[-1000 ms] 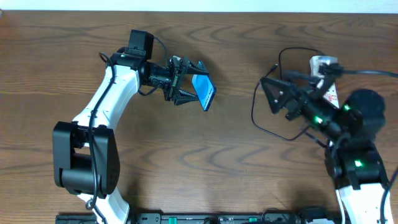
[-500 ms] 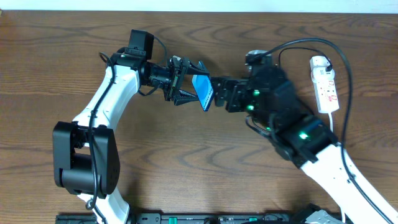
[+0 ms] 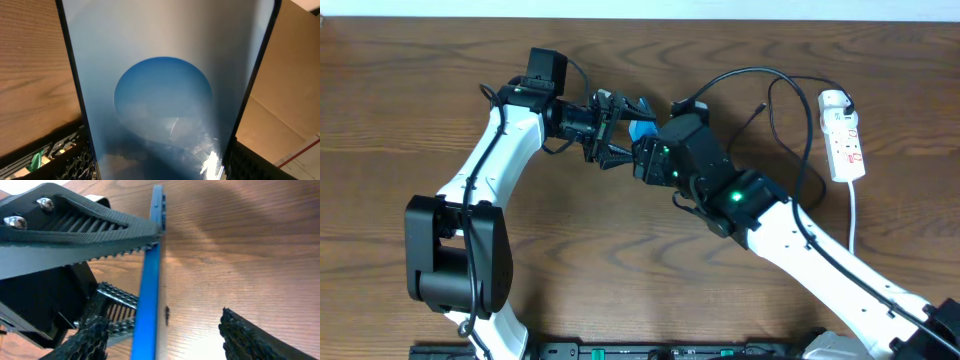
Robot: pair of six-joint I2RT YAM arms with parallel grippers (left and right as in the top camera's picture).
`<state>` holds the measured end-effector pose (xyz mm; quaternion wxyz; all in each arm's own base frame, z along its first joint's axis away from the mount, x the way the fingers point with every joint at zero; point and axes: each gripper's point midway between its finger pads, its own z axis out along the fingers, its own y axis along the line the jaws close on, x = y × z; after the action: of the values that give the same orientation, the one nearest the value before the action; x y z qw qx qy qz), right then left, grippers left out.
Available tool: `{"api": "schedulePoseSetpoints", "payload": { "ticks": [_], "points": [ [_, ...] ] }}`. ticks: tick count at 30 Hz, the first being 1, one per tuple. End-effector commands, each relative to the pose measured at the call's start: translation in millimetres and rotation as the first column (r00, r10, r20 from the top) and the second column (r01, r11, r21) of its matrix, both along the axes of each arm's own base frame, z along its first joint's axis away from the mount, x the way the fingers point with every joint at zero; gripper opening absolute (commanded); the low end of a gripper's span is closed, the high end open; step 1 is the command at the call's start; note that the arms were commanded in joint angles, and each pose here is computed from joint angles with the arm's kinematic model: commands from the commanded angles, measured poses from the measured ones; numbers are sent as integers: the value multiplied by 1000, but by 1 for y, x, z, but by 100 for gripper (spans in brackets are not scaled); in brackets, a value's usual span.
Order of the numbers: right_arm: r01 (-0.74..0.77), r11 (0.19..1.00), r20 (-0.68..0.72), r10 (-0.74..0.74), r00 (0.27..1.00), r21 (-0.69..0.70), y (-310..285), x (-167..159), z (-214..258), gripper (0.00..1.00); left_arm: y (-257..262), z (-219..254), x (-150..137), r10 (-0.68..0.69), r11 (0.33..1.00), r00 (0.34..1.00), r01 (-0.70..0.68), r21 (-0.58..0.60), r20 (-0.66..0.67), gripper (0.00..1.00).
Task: Plug charger to phone and switch on socket
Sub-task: 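Grasp the phone with the right gripper and release the left gripper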
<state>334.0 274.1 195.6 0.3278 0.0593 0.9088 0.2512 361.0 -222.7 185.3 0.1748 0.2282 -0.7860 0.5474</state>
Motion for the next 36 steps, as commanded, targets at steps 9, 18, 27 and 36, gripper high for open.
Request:
{"api": "schedulePoseSetpoints", "payload": {
  "ticks": [9, 18, 27, 36],
  "points": [
    [81, 997, 71, -81, 994, 5, -1, 13, 13, 47, -2, 19, 2, -17, 999, 998, 20, -40, 59, 67],
    [64, 998, 71, -66, 995, 22, 13, 17, 6, 42, -2, 19, 2, -17, 999, 998, 20, -40, 59, 67],
    [62, 998, 72, -64, 995, 26, 15, 16, 6, 8, -2, 19, 2, -17, 999, 998, 20, -40, 59, 67],
    [66, 998, 83, -68, 994, 19, 12, 18, 8, 1, 0, 19, 3, -12, 999, 998, 14, -41, 62, 85]
  ]
}}
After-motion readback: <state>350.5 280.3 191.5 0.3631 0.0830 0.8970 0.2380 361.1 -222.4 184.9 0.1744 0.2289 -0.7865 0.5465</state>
